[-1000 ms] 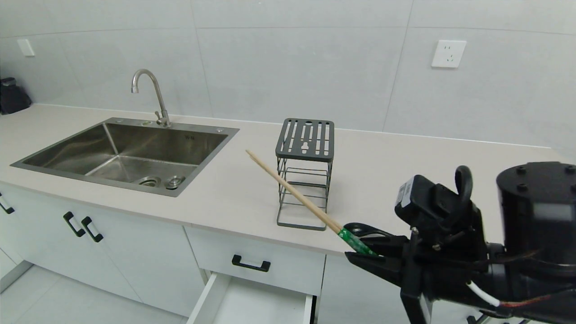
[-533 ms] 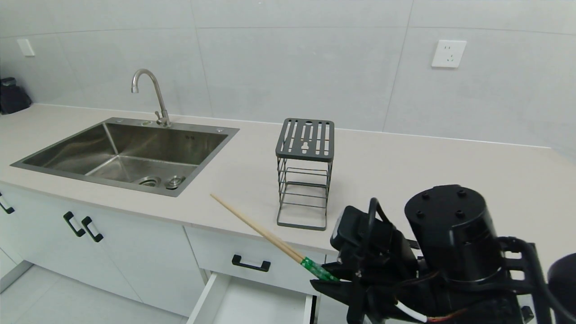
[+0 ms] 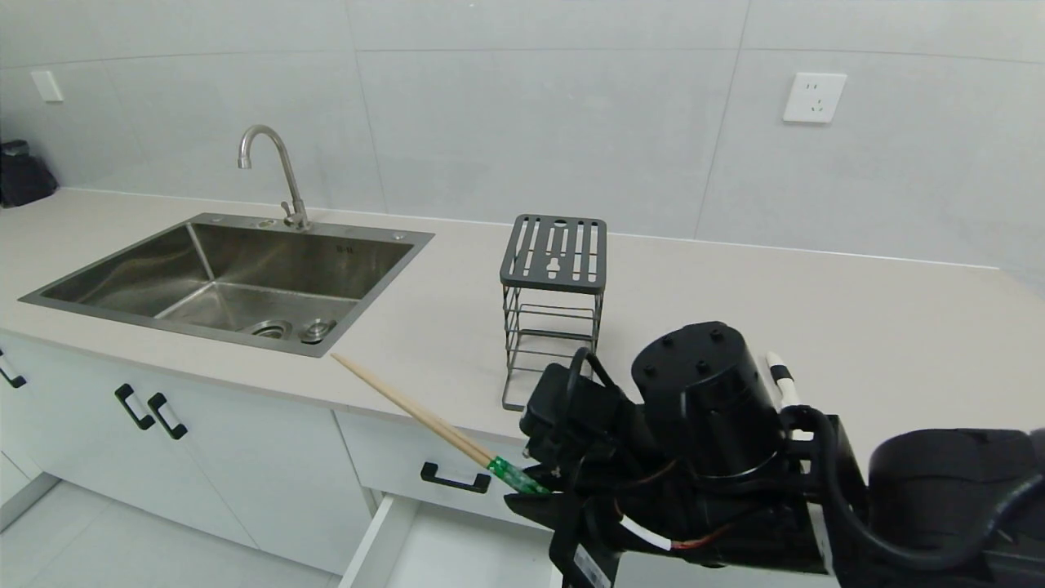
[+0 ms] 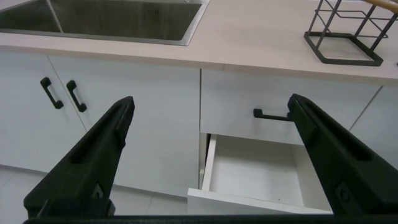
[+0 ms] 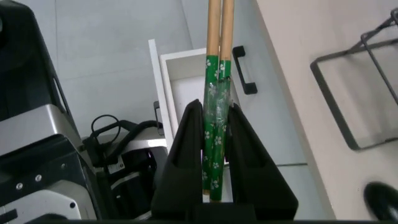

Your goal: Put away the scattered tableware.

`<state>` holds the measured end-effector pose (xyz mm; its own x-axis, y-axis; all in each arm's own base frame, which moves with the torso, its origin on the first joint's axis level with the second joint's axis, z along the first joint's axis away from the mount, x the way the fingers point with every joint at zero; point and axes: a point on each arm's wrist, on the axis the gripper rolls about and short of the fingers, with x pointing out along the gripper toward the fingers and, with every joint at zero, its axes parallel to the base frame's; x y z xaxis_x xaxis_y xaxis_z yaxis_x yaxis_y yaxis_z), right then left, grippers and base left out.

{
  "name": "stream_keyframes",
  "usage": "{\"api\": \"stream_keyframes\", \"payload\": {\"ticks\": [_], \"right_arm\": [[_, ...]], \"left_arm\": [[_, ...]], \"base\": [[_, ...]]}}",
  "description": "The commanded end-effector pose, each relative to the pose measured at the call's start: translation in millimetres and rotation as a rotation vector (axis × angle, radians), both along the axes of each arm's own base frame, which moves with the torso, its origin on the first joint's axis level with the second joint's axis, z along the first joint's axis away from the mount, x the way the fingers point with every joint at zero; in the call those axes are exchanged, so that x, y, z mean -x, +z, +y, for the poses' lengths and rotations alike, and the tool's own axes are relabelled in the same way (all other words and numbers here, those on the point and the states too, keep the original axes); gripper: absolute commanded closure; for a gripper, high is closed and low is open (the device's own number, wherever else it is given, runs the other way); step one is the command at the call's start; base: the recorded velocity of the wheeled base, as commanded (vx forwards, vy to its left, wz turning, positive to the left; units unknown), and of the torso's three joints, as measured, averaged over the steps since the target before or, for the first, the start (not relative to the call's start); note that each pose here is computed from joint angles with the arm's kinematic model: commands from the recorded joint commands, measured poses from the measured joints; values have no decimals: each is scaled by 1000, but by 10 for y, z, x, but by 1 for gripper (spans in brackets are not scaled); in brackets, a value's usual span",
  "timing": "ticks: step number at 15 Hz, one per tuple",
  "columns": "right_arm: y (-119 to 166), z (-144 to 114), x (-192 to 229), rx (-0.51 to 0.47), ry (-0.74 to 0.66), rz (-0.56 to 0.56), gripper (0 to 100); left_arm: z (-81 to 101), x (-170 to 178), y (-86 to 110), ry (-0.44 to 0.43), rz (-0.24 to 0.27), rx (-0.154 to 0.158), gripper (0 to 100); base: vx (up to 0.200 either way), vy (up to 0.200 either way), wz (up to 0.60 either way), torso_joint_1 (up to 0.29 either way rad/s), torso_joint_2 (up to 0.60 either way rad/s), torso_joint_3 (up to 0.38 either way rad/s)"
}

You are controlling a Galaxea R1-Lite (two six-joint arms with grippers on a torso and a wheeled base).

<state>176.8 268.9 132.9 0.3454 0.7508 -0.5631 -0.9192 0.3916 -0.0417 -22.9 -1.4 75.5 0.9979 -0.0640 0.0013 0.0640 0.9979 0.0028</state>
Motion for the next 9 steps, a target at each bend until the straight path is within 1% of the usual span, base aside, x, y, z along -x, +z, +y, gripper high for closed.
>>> {"api": "stream_keyframes", "payload": {"ticks": [1, 7, 9], "right_arm": [[-128, 135, -35, 30, 31, 26, 100], [-396, 341, 119, 114, 128, 22, 100], [-418, 380, 97, 116, 129, 25, 100]], "left_arm": [[0, -1, 0, 0, 1, 0, 0], [0, -1, 0, 0, 1, 0, 0], [0, -1, 0, 0, 1, 0, 0]], "base": [[0, 0, 0, 0, 0, 0], [0, 0, 0, -8, 12, 8], [0, 0, 0, -166, 334, 161]]}}
